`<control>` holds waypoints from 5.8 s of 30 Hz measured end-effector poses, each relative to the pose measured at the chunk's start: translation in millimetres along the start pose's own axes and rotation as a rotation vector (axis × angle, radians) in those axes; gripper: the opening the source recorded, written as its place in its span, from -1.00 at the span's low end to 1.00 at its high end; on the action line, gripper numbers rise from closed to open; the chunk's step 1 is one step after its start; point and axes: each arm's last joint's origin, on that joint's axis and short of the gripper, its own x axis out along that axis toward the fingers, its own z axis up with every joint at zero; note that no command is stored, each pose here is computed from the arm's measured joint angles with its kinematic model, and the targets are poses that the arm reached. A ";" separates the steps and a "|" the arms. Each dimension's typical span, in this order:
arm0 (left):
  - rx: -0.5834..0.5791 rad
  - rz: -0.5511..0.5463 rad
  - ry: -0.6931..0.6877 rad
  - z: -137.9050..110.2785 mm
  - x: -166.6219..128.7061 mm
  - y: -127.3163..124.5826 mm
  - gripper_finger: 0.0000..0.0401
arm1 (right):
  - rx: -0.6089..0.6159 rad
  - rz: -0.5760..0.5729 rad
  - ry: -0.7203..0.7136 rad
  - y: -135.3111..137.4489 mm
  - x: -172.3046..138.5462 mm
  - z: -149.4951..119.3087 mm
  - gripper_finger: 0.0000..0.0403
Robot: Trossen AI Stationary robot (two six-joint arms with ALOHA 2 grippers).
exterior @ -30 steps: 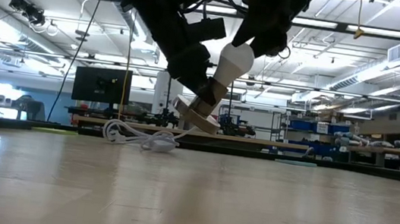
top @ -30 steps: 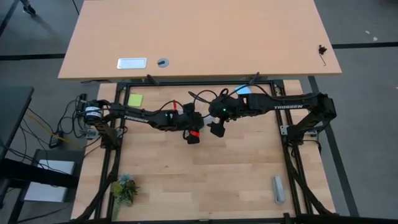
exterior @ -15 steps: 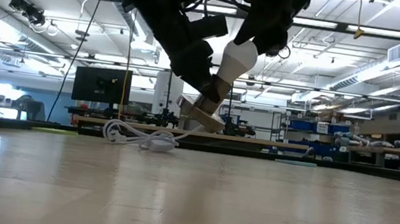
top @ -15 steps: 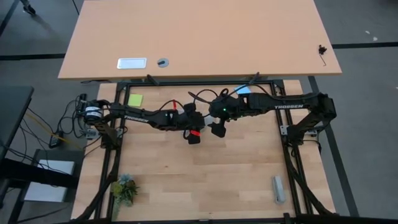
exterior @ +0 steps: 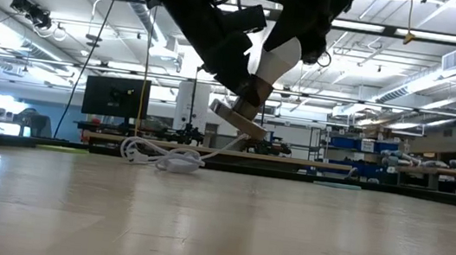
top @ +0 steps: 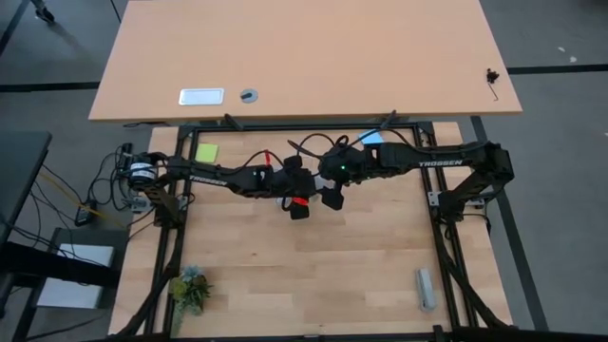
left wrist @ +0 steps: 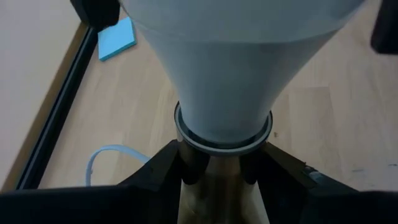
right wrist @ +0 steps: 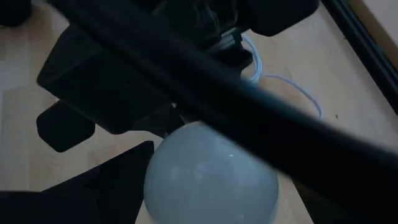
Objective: Screw lightbulb
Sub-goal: Remove the light bulb from the lamp
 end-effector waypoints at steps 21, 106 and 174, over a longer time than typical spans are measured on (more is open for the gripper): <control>0.020 -0.006 0.001 0.1 -0.1 0.1 -0.19 | -0.612 0.029 0.013 3.3 -0.3 -2.2 0.49; -0.012 -0.021 0.043 -4.1 -0.1 -1.0 -0.19 | 0.167 -0.054 0.121 5.9 10.8 5.6 0.68; -0.007 -0.035 0.088 -9.1 0.1 -2.2 -0.19 | -0.084 0.020 0.233 4.7 47.9 -58.0 0.36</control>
